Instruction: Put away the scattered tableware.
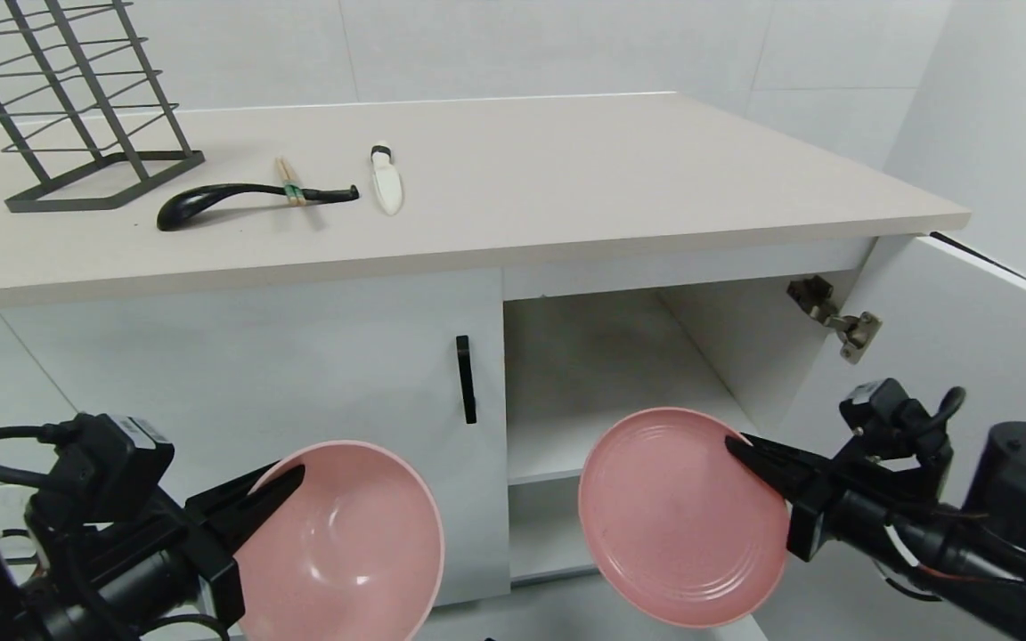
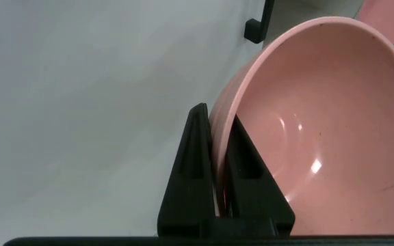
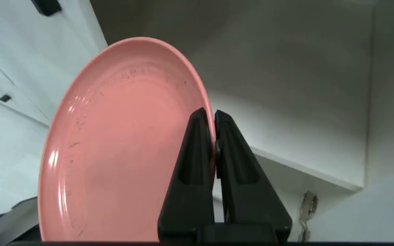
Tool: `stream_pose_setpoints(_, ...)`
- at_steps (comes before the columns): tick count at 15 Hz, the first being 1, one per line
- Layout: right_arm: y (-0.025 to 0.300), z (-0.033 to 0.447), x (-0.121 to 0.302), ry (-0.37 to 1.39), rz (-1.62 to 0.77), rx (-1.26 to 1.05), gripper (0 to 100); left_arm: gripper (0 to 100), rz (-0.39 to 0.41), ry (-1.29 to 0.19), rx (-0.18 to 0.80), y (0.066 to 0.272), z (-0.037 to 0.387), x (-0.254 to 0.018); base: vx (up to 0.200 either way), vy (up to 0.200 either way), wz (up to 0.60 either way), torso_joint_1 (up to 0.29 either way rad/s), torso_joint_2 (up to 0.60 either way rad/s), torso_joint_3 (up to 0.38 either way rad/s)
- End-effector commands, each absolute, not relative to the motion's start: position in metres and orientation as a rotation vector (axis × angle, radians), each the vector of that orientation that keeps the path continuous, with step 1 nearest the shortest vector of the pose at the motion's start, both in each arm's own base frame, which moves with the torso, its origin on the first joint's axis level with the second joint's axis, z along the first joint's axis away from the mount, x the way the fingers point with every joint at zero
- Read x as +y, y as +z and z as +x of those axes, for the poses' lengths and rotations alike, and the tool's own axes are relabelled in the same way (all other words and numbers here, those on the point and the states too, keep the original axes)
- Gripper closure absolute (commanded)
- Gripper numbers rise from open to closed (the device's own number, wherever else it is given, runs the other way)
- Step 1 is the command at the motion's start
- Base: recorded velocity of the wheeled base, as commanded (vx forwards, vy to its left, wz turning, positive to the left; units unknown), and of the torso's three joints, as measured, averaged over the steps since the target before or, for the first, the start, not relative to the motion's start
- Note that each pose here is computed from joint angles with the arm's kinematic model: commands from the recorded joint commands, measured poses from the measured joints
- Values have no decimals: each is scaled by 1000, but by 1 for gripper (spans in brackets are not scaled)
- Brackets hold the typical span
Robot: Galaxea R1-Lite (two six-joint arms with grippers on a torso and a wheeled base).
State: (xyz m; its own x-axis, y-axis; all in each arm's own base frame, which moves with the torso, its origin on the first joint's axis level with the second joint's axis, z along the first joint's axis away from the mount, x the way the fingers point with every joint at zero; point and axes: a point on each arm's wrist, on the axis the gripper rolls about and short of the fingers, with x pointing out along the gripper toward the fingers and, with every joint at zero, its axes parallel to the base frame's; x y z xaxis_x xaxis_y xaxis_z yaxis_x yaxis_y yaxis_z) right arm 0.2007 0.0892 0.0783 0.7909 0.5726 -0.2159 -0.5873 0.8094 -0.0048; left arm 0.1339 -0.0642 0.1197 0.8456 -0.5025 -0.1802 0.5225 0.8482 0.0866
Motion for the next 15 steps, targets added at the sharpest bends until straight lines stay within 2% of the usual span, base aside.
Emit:
stream_pose_setpoints(1,57,225,92,598,-77,270,100,100,137,-541,159,119,134,-64,0,0,0,0,0,0)
stream_pose_setpoints(5,46,256,106,607,-89,238,100,100,136,-533,165,119,134,-63,0,0,0,0,0,0)
stream_pose_setpoints(8,46,265,117,631,-103,205,100,100,115,-526,127,125,130,-60,200,0,0,-4,-2,10)
stream_pose_setpoints(15,27,272,118,623,-105,260,100,100,136,-582,132,125,121,-65,0,0,0,0,0,0)
